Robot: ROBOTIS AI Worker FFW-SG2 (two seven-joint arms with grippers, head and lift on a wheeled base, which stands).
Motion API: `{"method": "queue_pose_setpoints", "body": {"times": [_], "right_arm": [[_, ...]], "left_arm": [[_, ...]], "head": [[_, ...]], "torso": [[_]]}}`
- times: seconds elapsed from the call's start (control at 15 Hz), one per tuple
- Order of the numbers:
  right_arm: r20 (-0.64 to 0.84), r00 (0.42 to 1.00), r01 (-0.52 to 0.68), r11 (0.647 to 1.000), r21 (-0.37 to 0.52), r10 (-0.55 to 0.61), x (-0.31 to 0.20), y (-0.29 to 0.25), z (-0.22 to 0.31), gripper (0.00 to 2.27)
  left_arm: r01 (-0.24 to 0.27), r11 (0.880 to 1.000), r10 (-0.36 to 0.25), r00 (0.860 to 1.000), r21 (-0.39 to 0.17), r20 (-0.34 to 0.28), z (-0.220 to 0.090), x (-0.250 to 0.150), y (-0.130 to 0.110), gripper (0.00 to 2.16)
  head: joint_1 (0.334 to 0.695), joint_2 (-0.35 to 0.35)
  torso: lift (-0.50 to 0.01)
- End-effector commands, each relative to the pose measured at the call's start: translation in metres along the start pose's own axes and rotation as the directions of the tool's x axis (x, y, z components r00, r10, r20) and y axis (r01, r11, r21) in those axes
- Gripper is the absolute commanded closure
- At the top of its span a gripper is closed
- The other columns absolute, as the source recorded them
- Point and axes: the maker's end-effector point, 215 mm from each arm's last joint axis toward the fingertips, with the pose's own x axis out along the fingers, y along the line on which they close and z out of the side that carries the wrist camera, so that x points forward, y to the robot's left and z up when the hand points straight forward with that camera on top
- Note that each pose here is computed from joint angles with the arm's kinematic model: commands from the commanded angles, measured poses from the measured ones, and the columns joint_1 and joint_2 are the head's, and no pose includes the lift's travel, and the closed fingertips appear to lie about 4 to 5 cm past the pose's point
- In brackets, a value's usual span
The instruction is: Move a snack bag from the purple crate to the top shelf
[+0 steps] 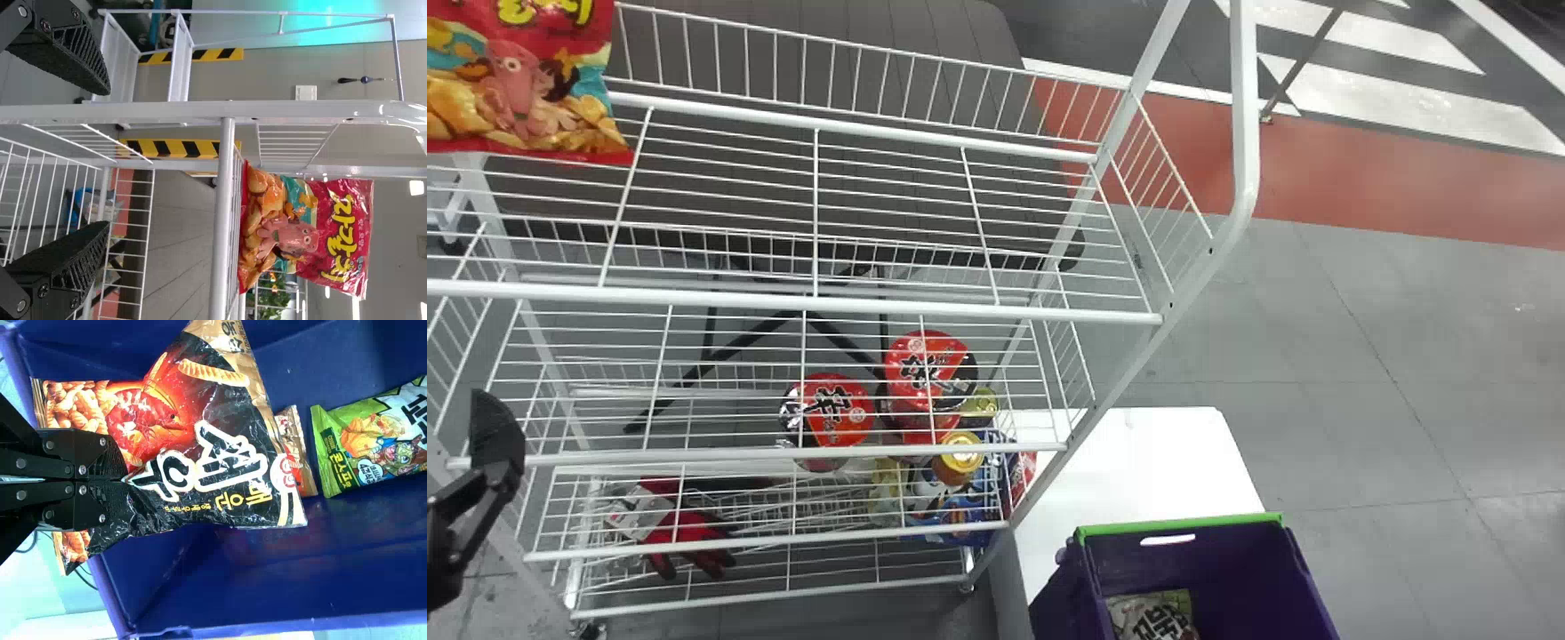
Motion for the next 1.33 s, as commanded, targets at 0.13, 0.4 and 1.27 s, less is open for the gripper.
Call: {"method": "queue_pose_setpoints", "body": {"times": [0.13, 0.4, 1.27], "right_arm": [[0.004, 1.000, -0.001, 1.000, -0.005, 0.001, 0.0012, 0.0004, 0.0008, 2.13], [0.008, 1.000, -0.002, 1.000, -0.009, 0.002, 0.0017, 0.0010, 0.0018, 2.13], [0.008, 1.000, 0.003, 1.000, -0.022, -0.003, 0.0014, 0.0005, 0.0032, 2.13]], "left_arm": [[0.000, 1.000, 0.000, 1.000, 0.000, 0.000, -0.0002, 0.0006, 0.0001, 0.12], [0.001, 1.000, -0.001, 1.000, -0.001, -0.001, -0.0004, 0.0003, -0.0010, 0.12], [0.005, 1.000, -0.005, 1.000, -0.001, 0.002, 0.0023, -0.0018, -0.0031, 0.12]], "head": [[0.695, -0.350], [0.695, -0.350], [0.695, -0.350]], "torso": [[-0.109], [-0.093], [-0.041]]}}
